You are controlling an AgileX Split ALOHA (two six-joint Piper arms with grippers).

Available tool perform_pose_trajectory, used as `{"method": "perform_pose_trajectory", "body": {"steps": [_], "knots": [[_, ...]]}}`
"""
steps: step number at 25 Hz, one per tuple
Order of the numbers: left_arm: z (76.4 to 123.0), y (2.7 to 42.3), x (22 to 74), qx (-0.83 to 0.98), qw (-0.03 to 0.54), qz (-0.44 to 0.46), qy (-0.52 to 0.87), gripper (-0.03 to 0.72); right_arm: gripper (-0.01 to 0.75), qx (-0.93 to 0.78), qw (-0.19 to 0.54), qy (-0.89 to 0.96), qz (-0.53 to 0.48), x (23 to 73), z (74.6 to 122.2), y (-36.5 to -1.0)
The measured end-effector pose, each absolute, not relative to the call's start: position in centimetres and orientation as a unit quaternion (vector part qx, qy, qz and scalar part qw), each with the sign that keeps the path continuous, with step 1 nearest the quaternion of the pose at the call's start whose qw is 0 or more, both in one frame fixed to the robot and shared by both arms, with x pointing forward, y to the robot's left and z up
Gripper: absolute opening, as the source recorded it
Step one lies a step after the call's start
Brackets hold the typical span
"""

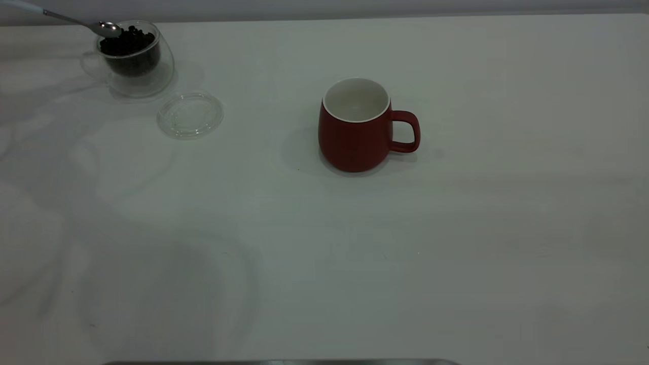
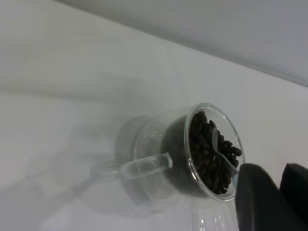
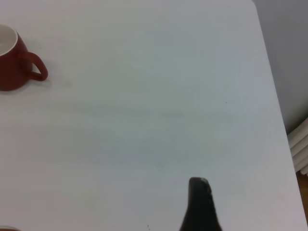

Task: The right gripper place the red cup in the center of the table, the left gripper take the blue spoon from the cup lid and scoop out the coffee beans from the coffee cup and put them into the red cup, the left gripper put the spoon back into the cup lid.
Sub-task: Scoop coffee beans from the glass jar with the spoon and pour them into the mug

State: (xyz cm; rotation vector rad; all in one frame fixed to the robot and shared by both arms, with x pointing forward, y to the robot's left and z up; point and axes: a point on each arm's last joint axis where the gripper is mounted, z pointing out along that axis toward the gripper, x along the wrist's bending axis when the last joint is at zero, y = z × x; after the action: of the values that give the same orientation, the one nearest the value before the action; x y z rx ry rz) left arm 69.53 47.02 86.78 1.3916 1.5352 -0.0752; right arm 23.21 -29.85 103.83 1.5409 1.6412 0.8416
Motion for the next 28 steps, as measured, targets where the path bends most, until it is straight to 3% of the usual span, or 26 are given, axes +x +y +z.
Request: {"method": "perform_pose_trajectory", "body": {"steps": [7,28], "knots": [[85.2,45.3,70.3,0.58,0.513,-0.042,0.632,0.119,0.59,0.598,0.361,0.637,0.327,23.2,103.8,-29.8],[84.8,45.5,70.2,0.591,0.497,-0.03,0.635,0.119,0.59,0.598,0.361,0.637,0.327,23.2,103.8,-29.8]]}}
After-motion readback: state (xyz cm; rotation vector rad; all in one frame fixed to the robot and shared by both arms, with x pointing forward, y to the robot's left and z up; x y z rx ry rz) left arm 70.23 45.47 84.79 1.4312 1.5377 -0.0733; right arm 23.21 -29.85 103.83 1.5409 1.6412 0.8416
